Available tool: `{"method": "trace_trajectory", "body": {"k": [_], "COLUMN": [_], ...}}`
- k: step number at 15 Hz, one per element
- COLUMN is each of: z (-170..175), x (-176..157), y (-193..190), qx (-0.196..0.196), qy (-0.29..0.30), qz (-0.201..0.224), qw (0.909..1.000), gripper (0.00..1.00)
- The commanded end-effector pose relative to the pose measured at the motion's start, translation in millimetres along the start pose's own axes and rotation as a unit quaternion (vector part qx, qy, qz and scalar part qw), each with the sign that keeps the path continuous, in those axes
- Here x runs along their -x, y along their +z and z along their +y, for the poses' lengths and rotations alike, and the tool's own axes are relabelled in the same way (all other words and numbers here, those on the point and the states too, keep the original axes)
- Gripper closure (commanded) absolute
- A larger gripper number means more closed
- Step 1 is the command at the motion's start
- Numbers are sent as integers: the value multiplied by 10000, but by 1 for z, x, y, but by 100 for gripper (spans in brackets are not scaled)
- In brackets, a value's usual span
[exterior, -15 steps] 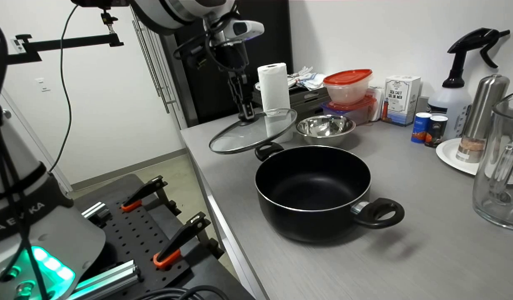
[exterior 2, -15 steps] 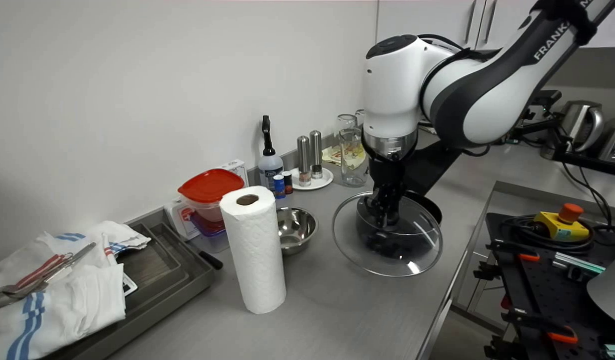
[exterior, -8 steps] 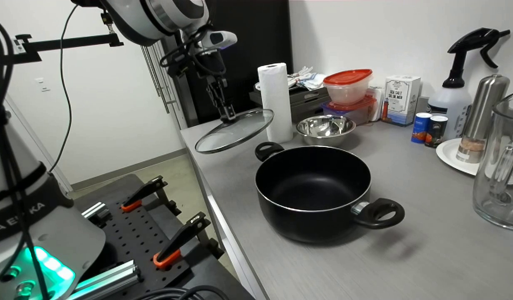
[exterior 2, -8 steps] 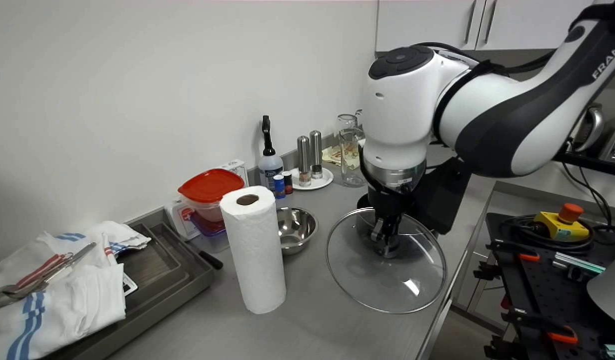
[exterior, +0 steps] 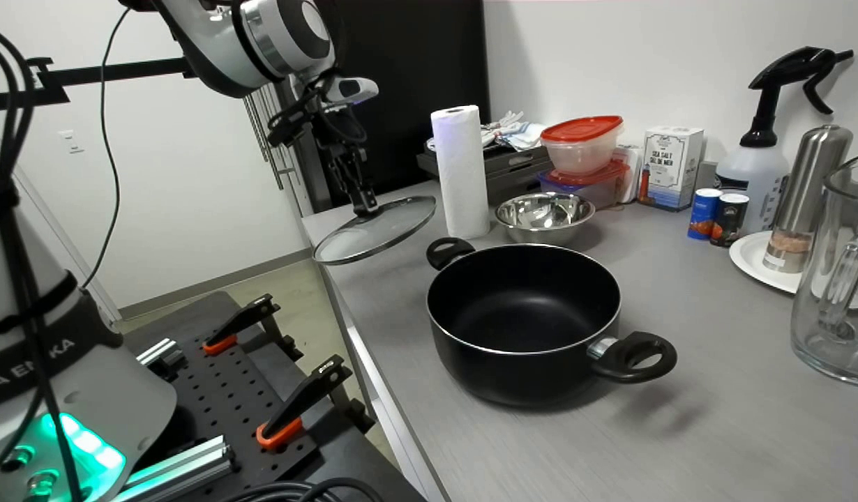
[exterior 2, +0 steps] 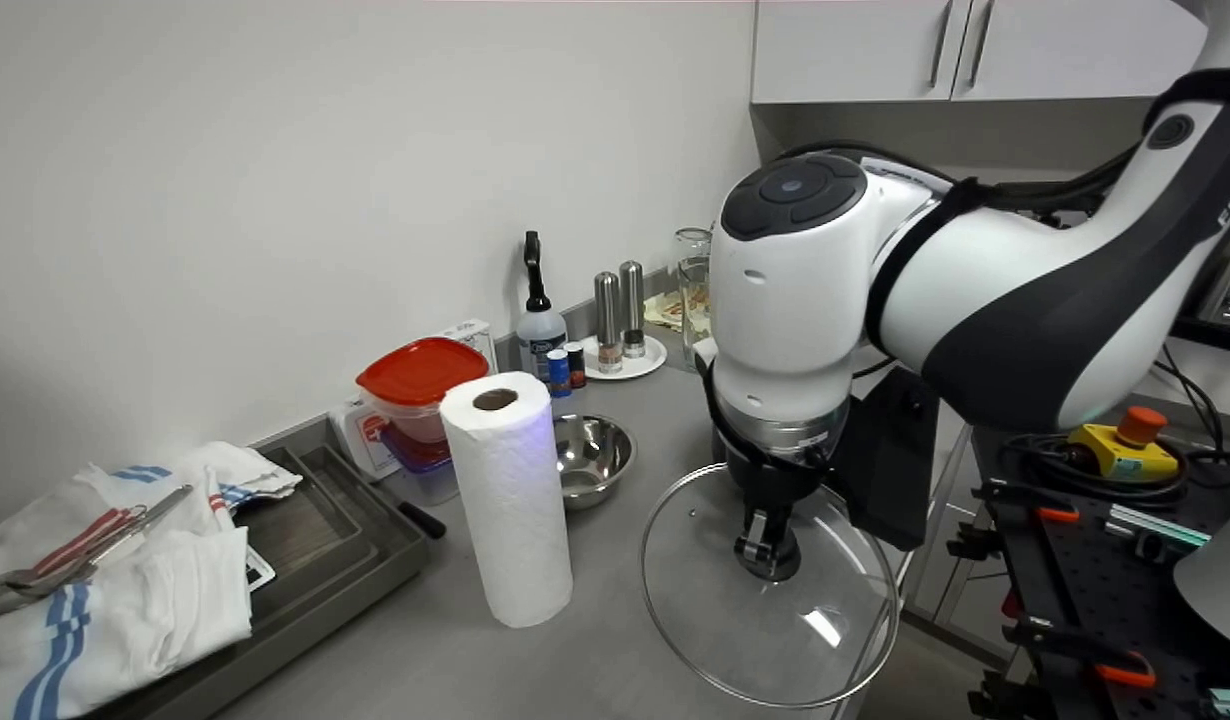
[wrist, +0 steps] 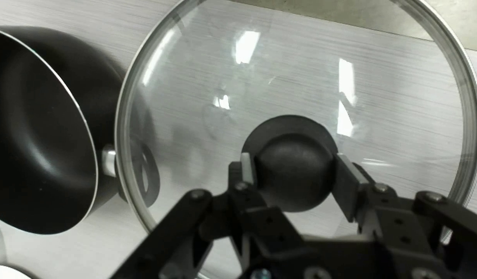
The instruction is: Uncover the pot
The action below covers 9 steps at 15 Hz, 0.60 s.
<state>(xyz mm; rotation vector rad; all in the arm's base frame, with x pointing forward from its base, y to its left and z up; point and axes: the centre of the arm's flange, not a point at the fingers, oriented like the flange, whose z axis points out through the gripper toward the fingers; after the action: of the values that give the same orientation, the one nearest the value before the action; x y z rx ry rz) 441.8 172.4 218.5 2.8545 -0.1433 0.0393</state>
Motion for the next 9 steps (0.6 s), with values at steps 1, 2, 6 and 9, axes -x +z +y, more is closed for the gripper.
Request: {"method": "trace_trajectory", "body": {"k": [1,2,6,9], "z": [-27,-31,-38,-34], "x": [-22,-27,-50,-65], "y": [4,7,26,45], "qx": [-53,-98,-240,-255], "qy": [-144,-164,-105,31], "qz": [119,127,12,-65], "qw": [9998,9997,9997,9996], "gripper": [75,75,75,75]}}
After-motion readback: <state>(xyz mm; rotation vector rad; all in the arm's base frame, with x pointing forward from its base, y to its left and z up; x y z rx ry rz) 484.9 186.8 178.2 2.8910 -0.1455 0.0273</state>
